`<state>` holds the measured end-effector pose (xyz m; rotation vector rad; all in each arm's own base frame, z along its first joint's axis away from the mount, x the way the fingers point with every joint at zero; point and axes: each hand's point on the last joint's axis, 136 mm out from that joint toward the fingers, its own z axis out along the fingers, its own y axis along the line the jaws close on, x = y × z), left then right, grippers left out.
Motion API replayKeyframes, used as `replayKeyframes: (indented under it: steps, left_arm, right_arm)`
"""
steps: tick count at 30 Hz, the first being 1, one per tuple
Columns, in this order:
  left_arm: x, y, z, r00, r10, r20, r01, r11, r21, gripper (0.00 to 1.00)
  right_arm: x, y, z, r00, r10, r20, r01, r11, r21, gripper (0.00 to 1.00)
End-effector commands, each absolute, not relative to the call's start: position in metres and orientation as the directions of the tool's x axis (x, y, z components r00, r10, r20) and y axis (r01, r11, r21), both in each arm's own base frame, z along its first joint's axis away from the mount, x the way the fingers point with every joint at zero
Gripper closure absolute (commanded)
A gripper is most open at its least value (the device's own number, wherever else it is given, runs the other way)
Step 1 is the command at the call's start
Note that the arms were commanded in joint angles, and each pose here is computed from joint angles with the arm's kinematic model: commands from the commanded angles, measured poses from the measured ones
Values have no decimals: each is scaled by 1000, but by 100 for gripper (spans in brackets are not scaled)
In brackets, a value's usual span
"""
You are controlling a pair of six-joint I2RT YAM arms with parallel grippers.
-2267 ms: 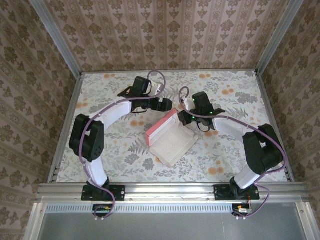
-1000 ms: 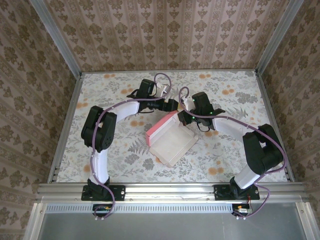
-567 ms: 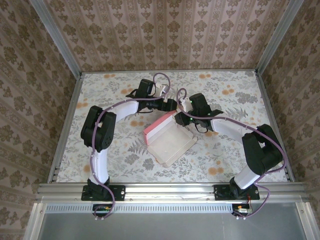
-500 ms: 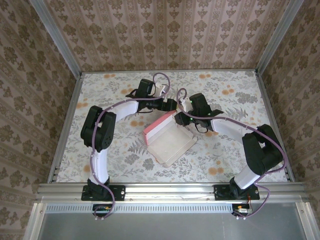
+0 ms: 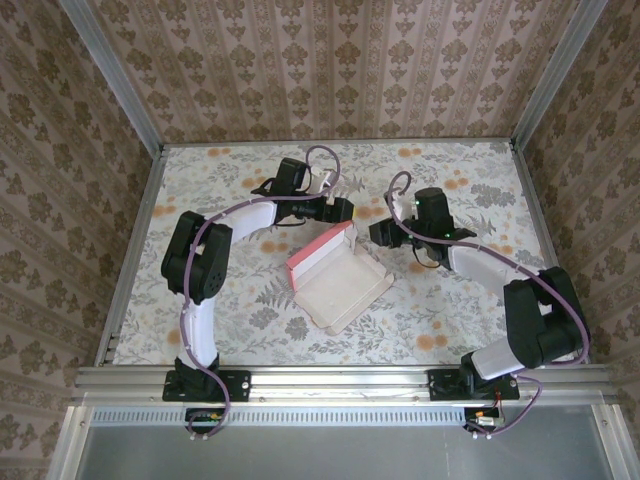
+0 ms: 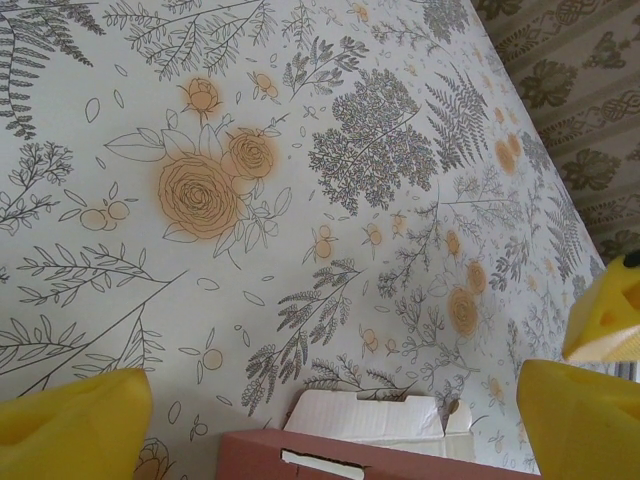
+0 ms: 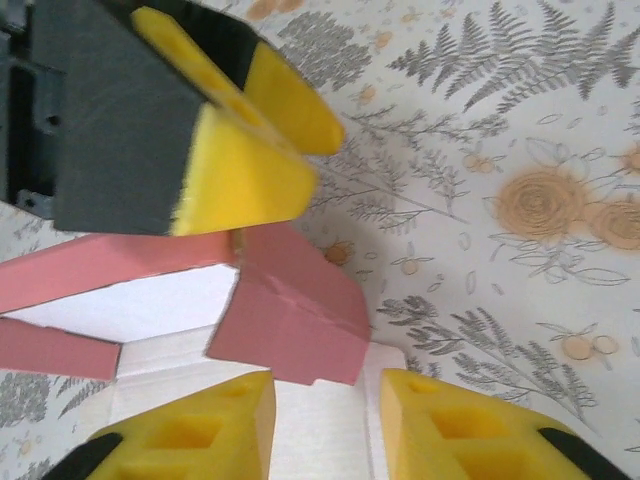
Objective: Fold the paper box
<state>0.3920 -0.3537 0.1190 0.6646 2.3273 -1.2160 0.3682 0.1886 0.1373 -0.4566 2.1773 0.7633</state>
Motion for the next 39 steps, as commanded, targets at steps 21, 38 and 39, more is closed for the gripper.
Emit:
replayKeyframes:
  steps: [21,38,39]
  left_arm:
    - [395,-346,116,-802,239,-547,585,497,-641,6]
    - [390,-352,115,-828,283,-484,560,387,-733,8]
    - [390,-352,115,-829,284,-481,558,385,-735,8]
  right_arm:
    - [371,240,99,-620,-154,-769,-648,653,392,71]
    - [401,251,99,-544,-203,-814,-648,719,254,71]
    - [404,251,99,-542,-204,-815,-644,724,246,71]
